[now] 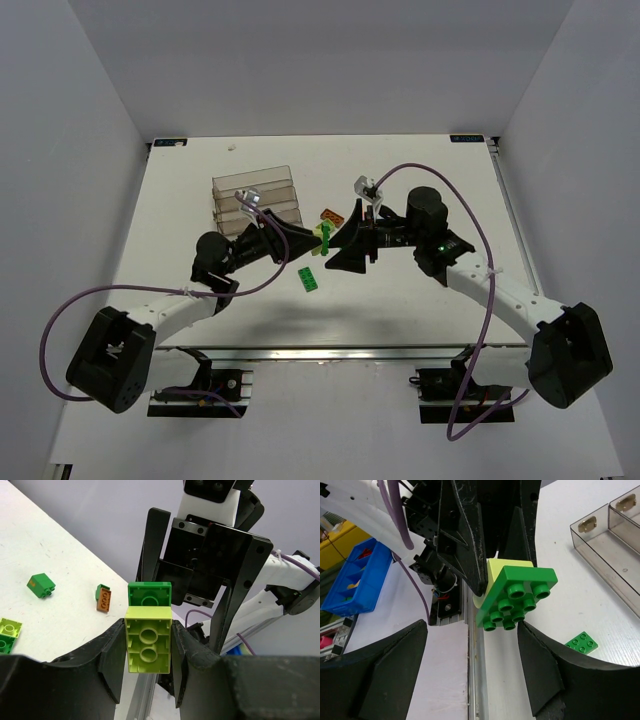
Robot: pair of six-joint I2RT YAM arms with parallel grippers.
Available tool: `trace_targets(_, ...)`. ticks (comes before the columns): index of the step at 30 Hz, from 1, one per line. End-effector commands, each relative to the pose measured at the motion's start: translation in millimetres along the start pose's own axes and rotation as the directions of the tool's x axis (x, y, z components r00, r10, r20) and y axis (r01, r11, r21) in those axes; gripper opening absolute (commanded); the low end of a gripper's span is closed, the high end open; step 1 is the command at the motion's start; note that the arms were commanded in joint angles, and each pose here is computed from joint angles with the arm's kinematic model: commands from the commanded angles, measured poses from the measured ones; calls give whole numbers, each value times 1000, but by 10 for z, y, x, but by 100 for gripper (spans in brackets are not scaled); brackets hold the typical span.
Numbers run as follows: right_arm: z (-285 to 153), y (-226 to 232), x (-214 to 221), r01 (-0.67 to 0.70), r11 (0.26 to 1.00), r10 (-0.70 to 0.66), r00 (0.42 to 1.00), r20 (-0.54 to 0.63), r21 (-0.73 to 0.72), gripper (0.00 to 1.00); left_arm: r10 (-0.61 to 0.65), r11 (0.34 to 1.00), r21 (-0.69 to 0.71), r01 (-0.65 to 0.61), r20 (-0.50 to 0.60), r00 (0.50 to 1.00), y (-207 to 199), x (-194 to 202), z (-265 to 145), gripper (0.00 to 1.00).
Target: Sort the legos into containers by color
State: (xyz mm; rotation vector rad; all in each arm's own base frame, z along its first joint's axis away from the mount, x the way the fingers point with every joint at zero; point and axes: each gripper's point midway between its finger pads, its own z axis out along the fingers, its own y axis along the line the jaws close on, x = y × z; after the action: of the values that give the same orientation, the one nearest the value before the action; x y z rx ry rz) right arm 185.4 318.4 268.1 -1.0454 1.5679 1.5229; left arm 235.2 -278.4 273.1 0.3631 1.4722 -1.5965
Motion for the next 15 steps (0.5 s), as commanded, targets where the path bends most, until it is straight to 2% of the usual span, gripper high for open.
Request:
trace_targets(1, 55, 54, -137, 37, 999, -37, 999, 26, -6, 77, 35, 999, 6, -35, 6, 999, -59, -66, 50, 0)
trace_targets(15, 64, -55, -149, 85, 995, -87, 996, 31, 53, 76, 49, 998, 43, -49, -3, 999, -167, -50, 49, 0)
